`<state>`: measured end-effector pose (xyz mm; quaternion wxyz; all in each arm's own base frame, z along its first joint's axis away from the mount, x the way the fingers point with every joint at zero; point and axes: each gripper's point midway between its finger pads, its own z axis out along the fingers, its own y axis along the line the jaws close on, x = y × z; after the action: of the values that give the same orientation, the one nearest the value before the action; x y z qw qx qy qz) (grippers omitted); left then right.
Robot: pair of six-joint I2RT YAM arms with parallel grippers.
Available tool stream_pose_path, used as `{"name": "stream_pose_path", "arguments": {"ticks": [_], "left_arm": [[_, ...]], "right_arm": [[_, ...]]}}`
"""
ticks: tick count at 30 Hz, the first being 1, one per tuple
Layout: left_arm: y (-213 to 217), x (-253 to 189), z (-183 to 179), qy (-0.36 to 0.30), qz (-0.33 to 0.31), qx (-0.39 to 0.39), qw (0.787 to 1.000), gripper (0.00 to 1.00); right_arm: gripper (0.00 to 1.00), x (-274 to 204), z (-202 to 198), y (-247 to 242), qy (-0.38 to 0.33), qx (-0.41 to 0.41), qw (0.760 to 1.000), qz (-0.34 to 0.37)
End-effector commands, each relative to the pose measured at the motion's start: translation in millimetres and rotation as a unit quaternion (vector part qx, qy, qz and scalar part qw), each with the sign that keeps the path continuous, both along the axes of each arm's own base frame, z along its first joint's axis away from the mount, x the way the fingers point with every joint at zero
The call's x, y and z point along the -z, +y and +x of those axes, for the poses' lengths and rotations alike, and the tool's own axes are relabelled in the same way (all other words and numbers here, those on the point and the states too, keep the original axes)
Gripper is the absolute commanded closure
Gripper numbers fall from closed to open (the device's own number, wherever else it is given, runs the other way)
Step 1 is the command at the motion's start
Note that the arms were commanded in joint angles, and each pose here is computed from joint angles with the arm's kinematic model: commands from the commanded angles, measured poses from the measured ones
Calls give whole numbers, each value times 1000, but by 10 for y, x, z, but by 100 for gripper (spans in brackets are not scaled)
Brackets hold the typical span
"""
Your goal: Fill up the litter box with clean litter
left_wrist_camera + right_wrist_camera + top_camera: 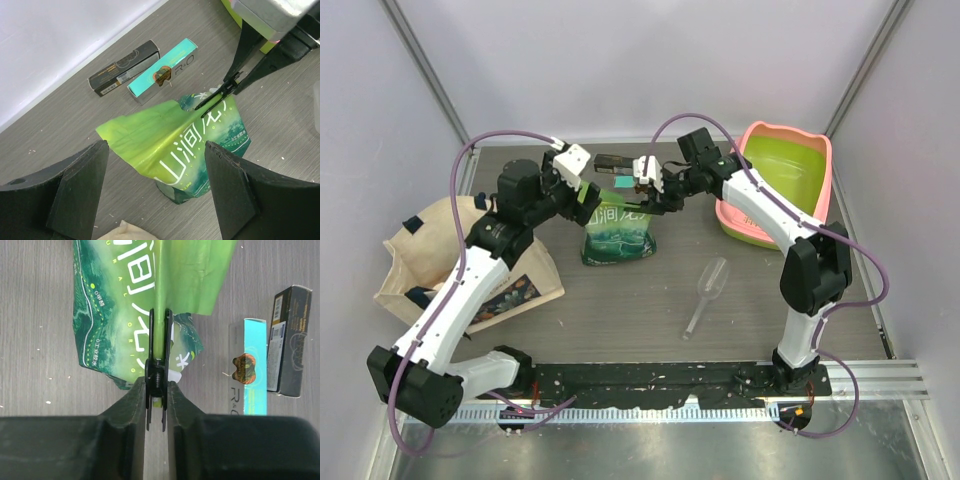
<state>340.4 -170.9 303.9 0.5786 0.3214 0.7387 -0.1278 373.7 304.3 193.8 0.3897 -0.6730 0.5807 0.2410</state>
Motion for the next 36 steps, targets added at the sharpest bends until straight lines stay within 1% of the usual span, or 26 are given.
{"name": "stream_pose_path", "arguments": {"ticks": [1,2,8,12,15,16,18,19,21,22,23,24,25,26,28,31,32,36], "left_arm": [[-30,-152,42,-26,-26,-1,999,19],[-36,-135,45,-23,-27,-1,999,19],[-101,-112,63,-14,-45,6,999,20],[-124,-96,87,-12,-54,6,998,20],[-143,-73,91,-7,-64,5,998,20],[-155,-81,98,-8,-69,6,998,20],[-169,-96,101,-7,-77,6,997,20],[-174,-90,103,-6,-78,6,997,20],[-172,-86,113,-3,-80,3,997,20],[-180,-76,113,-2,-80,3,997,20],[-170,-63,122,-2,-79,1,997,20],[-169,-40,127,0,-76,1,997,20],[-170,-35,135,1,-76,-1,997,20],[-166,-25,152,2,-76,-4,997,19],[-156,-44,173,1,-80,-11,997,19],[-152,-58,204,6,-88,-22,996,19],[-147,-52,217,9,-89,-25,996,19],[-141,-4,248,22,-87,-33,995,19]], "right_arm": [[92,-322,50,37,-46,9,999,21],[98,-430,54,52,-57,12,998,35],[98,-772,31,13,-49,51,994,83],[99,-1105,-10,-230,-45,93,989,108],[99,-1059,-85,-534,-23,128,987,90],[99,-867,-185,-654,12,139,988,69],[99,-721,-241,-956,36,166,984,50],[98,-577,-422,-1116,62,175,982,29],[99,-393,-549,-1421,75,193,978,-7],[99,-239,-777,-1575,87,183,978,-39],[98,-140,-870,-1683,94,183,977,-58],[98,56,-983,-1896,114,201,969,-86],[99,160,-1111,-2018,127,200,966,-106],[99,184,-1183,-2132,128,212,962,-111],[99,386,-1346,-2413,158,239,949,-135],[99,557,-1568,-2647,192,258,934,-154],[99,598,-1618,-2674,191,249,936,-161],[99,923,-1919,-2753,232,228,925,-196]]}}
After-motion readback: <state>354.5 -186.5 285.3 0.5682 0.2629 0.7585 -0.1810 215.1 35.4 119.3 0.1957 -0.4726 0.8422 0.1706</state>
